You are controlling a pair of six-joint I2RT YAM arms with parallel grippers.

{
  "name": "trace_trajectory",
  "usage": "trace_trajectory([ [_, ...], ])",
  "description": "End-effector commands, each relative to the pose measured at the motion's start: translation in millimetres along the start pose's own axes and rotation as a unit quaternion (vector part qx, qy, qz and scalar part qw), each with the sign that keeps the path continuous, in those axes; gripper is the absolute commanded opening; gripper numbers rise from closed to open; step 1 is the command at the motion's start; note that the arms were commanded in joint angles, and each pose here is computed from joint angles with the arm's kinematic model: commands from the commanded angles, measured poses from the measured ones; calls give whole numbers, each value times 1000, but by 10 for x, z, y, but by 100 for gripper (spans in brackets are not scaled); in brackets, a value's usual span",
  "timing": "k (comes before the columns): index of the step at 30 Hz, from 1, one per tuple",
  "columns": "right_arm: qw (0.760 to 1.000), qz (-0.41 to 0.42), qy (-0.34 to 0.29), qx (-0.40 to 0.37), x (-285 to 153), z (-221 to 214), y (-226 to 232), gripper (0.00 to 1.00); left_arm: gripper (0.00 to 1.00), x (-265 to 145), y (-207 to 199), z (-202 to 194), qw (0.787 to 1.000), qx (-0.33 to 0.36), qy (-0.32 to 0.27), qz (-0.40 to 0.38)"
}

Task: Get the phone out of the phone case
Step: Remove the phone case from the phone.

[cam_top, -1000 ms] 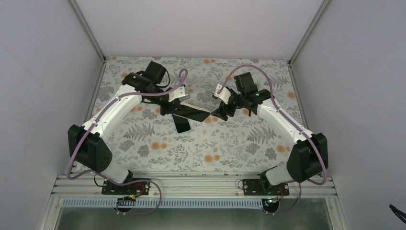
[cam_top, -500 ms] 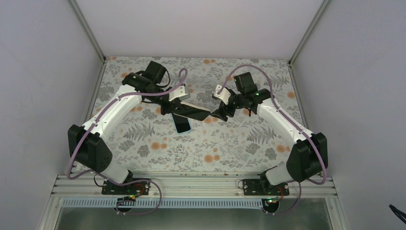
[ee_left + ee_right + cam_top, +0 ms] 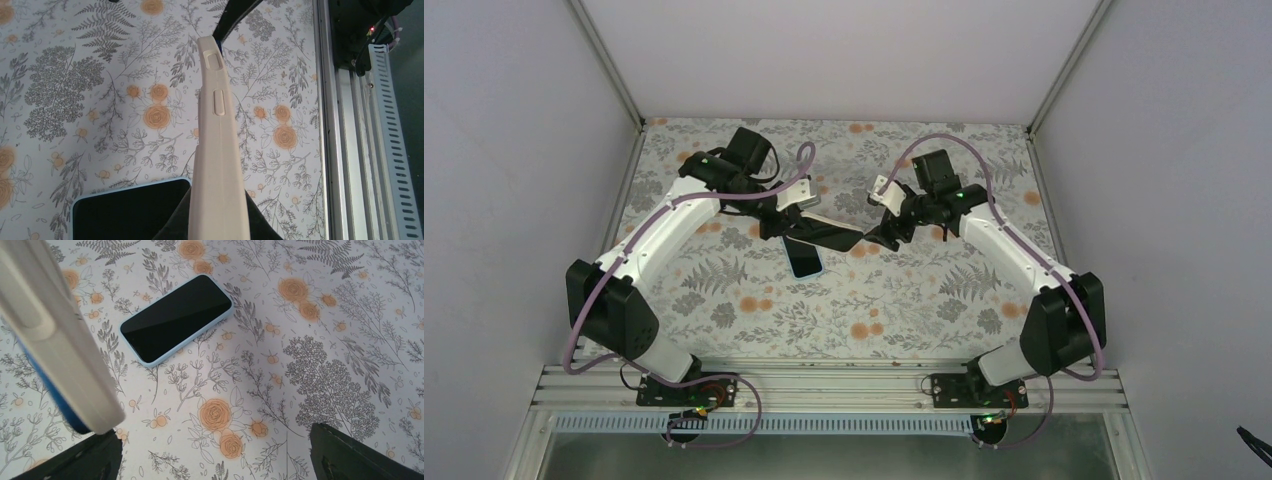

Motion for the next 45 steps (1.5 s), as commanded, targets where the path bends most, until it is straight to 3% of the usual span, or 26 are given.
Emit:
trace_trajectory([
  [1, 999, -31, -12, -6, -8, 30, -185, 93, 2, -51, -94, 102, 999, 21, -31, -36],
  [11, 1000, -19, -20, -9, 25, 128, -344, 93, 2, 1, -91, 58, 999, 22, -17, -27],
  [23, 1000, 2, -21, -20, -240, 47, -23, 94, 2, 25, -60, 12, 1000, 23, -15, -10],
  [45, 999, 30, -24, -11, -135, -12, 31, 93, 2, 25, -28, 167, 999, 20, -27, -26],
])
Point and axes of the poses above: each gripper's point midway between its finger pads, its own x axis out along the fingers, its own y axis along the line the jaws close on, z = x × y, the point moved 8 cm from there along -x, back along the fingers, and after that the axes turned 11 degrees about -x, right-handed, at the moved point
